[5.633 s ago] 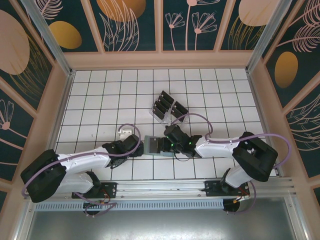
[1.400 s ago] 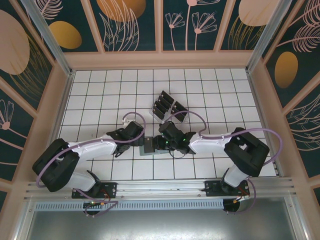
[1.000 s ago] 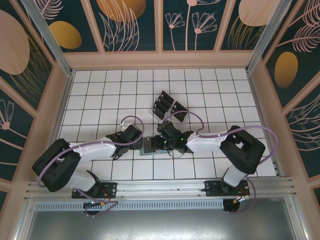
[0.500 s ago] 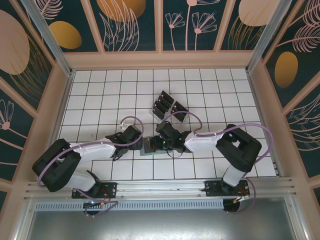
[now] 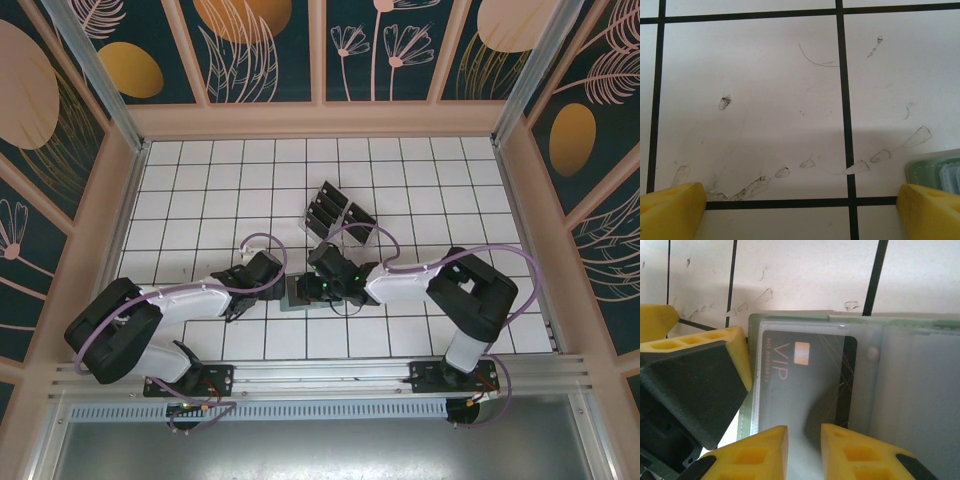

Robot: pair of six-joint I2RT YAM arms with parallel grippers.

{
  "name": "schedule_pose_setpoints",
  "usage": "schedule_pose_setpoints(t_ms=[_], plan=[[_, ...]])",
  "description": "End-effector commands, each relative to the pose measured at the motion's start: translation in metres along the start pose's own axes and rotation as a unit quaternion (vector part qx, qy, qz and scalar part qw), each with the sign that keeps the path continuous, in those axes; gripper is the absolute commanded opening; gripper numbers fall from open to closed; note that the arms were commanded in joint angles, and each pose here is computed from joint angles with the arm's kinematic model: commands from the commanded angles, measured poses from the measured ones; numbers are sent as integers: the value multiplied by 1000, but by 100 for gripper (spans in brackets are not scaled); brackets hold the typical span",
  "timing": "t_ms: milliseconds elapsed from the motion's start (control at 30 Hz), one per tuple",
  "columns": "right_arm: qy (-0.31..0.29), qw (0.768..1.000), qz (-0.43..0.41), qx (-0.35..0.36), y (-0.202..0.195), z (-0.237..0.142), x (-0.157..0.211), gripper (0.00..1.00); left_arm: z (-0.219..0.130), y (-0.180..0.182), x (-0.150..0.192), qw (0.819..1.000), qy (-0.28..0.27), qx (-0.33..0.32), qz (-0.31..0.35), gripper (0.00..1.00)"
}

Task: Put the credit cards into the card holder
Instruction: Insert the credit card into the card slot.

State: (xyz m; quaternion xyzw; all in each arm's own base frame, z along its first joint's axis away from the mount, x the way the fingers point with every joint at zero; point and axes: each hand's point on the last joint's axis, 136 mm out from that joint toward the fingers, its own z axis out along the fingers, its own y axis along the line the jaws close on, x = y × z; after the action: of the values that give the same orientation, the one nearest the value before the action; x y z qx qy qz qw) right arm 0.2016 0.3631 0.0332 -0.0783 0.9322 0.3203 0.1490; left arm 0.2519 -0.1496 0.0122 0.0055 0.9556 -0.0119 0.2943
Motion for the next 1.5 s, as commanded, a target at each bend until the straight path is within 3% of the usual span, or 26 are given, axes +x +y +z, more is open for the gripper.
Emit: schedule_pose_setpoints(t_ms=[0,300,500,900,1467], plan=[[-6,1000,-1,-20,17,0,-5,24,4,3,11,1000,18,0,0,98],[-44,999,2,-8,17,-25,-17,29,4,3,12,1000,18,1,-2,98],[-37,999,7,19,2,-21,-12,35,4,3,11,1000,18,2,-2,99],[-20,999,11,41,-13,-5,-3,35,3,3,11,1000,17,3,-2,98],[-8,1000,2,28,-3,4,-3,35,4,1,12,1000,18,8,1,99]])
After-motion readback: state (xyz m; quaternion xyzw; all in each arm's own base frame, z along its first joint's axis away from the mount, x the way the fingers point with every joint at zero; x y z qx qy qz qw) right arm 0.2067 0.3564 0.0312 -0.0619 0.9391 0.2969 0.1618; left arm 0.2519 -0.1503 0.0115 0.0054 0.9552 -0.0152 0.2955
